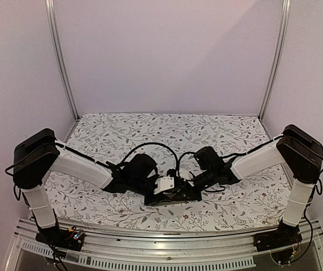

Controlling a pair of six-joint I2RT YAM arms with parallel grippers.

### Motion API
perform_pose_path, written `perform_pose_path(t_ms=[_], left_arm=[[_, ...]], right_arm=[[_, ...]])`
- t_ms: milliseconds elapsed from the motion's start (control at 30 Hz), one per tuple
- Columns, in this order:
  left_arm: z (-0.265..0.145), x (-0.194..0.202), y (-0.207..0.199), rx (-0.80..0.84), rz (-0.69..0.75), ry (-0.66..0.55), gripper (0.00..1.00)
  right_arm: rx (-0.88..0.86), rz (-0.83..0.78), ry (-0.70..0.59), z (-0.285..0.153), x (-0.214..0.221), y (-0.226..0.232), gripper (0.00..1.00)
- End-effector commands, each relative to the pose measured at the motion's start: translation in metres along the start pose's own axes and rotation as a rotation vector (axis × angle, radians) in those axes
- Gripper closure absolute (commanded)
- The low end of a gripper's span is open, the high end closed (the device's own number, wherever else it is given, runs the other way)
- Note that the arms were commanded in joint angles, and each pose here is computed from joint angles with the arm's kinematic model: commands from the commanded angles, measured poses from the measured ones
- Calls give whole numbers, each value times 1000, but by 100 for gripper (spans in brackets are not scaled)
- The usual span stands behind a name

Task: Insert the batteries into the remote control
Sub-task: Load the battery cover onto the remote control without the battery cover.

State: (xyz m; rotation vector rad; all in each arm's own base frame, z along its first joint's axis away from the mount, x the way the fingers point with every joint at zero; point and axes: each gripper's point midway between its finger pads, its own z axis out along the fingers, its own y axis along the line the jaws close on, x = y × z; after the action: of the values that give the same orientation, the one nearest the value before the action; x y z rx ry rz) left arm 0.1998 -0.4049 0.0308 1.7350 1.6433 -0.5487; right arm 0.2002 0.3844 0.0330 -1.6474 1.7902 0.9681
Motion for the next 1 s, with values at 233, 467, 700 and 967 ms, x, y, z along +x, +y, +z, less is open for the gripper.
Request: perform_pose_path(t_ms=[233,467,700,967], left_arm=[[5,34,-13,70,-67,140,64],[-8,29,-10,33,-80,106,52],[-2,30,-10,46,-98,117,57],[4,33,-7,40,-102,133,68]], right_arm=[[37,-11,99,8,28,2,92],[32,-9,101,9,29,3,92],[33,-8,101,9,28,2,93],[34,-6,100,9,28,2,92]])
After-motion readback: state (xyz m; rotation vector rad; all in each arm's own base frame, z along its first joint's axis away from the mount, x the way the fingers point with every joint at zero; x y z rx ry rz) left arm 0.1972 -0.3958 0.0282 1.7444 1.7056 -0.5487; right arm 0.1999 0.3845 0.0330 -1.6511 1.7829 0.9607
